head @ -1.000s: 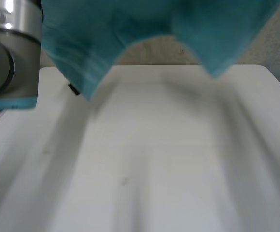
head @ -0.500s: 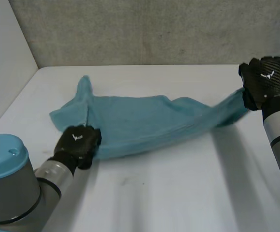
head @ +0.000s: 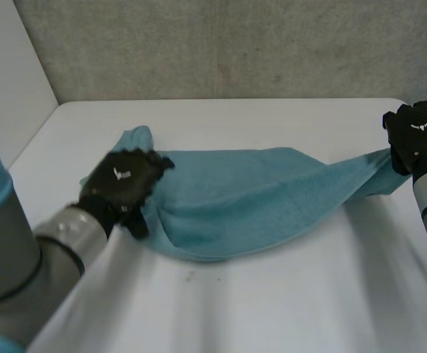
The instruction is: Fold the laundry
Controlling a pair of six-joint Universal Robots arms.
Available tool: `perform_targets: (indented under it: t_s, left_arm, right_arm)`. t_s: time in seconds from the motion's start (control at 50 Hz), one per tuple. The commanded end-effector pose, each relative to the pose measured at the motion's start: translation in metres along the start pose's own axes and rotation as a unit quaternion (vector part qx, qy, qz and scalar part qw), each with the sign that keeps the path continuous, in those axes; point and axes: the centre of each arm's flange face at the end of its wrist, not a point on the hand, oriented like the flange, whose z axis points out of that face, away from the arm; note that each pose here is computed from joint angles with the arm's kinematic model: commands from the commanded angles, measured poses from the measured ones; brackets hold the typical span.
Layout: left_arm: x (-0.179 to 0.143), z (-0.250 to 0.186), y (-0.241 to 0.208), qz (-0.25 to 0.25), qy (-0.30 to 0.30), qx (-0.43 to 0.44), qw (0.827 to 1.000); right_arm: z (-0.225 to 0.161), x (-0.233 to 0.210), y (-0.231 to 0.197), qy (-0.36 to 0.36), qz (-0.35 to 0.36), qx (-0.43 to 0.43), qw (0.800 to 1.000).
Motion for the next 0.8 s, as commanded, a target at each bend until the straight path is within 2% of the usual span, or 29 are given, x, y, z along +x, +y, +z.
perform_targets:
  t_s: [0.02,0.14,0.3,0.5,0.8]
  left_arm:
    - [-0.037,0.055,-0.001,0.129,0.012,0.023,0.991]
    - [-0.064,0.085,0.019,0.17,0.004,0.002,0.985]
    - [-0.09,0.101,0.049,0.15,-0.002,-0.032,0.988]
    - [-0.08,0.11,0.059,0.14,0.068,-0.007,0.988]
    - [-0.08,0.127,0.076,0.139,0.074,-0.017,0.987]
  right_arm:
    - [-0.002,-0.006,0.005,-0.009,0.001,-0.008,1.0]
    - [-0.003,-0.007,0.006,-0.011,0.001,-0.01,1.0]
    - [-0.004,-0.008,0.007,-0.012,0.0,-0.012,1.0]
    - [-0.003,-0.016,0.018,-0.025,0.001,-0.028,0.999]
    - [-0.003,-0.018,0.022,-0.029,0.0,-0.034,0.999]
